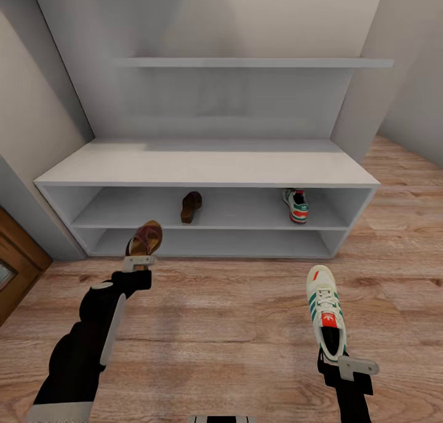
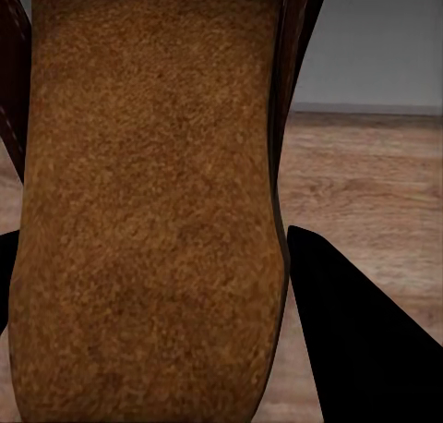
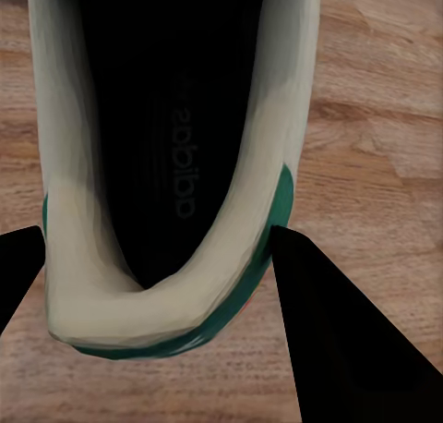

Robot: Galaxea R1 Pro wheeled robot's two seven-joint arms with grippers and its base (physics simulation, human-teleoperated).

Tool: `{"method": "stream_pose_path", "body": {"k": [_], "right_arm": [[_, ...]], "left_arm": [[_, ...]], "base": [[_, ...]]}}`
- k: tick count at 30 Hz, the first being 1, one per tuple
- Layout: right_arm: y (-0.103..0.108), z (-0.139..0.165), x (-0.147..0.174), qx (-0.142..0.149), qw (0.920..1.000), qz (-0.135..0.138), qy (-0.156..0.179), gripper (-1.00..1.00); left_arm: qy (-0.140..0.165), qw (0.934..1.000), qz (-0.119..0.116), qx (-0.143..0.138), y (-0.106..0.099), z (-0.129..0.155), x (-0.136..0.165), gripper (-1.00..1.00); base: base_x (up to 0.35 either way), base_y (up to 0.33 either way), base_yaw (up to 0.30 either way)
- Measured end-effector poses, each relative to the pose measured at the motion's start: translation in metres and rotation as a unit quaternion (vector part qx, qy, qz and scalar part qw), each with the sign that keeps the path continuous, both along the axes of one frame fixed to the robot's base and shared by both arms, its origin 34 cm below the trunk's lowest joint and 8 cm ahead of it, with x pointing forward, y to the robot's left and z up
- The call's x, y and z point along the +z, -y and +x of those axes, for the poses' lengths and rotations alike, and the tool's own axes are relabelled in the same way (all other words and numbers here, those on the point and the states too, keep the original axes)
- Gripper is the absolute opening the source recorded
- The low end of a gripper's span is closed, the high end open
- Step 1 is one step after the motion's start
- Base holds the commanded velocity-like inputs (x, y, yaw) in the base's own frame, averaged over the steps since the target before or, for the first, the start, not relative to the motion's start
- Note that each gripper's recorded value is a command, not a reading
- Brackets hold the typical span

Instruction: Pick up the two gym shoes and the two sandals from the corridor floor and place them onto the hallstand (shoe rack) in the corridor, making sure they are on the rack and not on the floor. Arrange them so the two gym shoes are next to each other and the two sandals are next to each other.

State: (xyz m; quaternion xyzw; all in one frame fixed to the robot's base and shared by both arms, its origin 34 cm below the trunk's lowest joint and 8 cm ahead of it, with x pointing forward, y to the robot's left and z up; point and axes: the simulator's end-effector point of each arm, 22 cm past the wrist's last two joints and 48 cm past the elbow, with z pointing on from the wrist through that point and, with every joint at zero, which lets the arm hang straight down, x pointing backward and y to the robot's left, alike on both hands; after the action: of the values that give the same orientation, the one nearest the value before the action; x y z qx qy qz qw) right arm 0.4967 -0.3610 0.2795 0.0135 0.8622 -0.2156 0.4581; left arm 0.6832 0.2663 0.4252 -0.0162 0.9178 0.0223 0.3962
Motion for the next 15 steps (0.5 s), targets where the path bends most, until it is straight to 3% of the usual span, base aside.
{"method": "stream_pose_path", "body": {"k": [15], "right_arm": [[0.0,-0.002,-0.003,0.0,1.0,0.0,-0.003,-1.0]], "left_arm": [[0.023,0.9997,-0.001,0.0,0.0,0.021,0.022,-1.0]], "base": [[0.0,0.0,0.0]]}}
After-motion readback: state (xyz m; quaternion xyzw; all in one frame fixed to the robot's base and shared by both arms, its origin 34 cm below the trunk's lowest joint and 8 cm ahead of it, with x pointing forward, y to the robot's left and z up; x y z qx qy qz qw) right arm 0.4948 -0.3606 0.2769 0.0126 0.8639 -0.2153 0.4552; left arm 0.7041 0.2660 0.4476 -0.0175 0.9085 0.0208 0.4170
